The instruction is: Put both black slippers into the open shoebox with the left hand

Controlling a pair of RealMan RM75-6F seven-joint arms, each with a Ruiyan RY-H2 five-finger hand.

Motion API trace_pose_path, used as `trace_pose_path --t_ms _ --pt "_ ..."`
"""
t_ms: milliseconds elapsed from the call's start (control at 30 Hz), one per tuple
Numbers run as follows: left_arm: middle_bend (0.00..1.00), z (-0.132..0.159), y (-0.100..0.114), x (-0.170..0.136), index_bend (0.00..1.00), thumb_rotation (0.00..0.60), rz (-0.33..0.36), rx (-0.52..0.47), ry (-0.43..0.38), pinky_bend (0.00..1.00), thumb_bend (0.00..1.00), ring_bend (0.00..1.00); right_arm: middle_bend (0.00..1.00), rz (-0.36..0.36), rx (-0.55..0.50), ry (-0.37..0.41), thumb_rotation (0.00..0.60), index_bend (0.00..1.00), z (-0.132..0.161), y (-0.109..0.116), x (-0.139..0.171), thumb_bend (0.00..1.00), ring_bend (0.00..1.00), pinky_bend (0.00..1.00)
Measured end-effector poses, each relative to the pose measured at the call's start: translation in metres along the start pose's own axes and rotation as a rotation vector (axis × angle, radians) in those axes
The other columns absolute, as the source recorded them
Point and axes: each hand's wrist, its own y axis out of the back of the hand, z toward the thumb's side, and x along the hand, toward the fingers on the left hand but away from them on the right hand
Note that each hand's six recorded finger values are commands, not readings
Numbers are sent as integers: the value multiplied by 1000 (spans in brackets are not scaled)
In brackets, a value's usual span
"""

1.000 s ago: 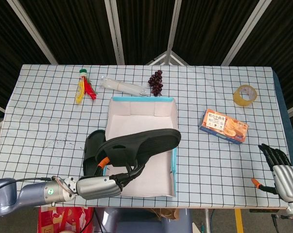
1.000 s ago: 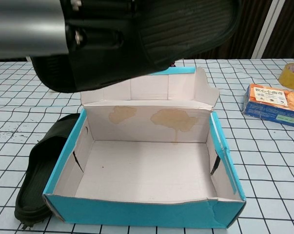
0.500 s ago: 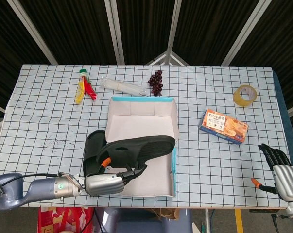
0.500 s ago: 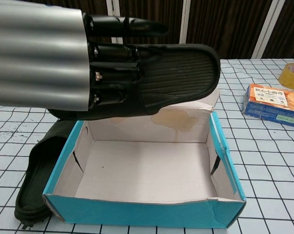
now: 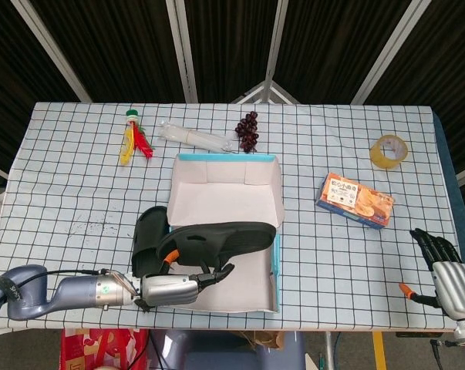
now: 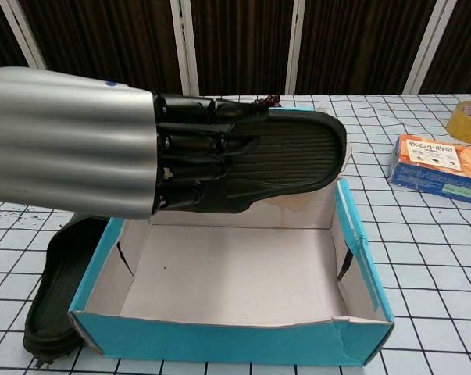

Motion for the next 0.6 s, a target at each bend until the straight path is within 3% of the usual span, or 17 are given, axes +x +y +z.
trace_pose_path --t_ms 267,600 --pt "597 -3 -15 3 465 600 11 89 -77 79 450 136 75 3 -1 -5 600 13 0 0 0 221 95 72" --pt "597 -1 -18 14 466 600 105 101 -91 79 450 136 74 11 -9 -8 600 14 0 -1 0 221 95 72"
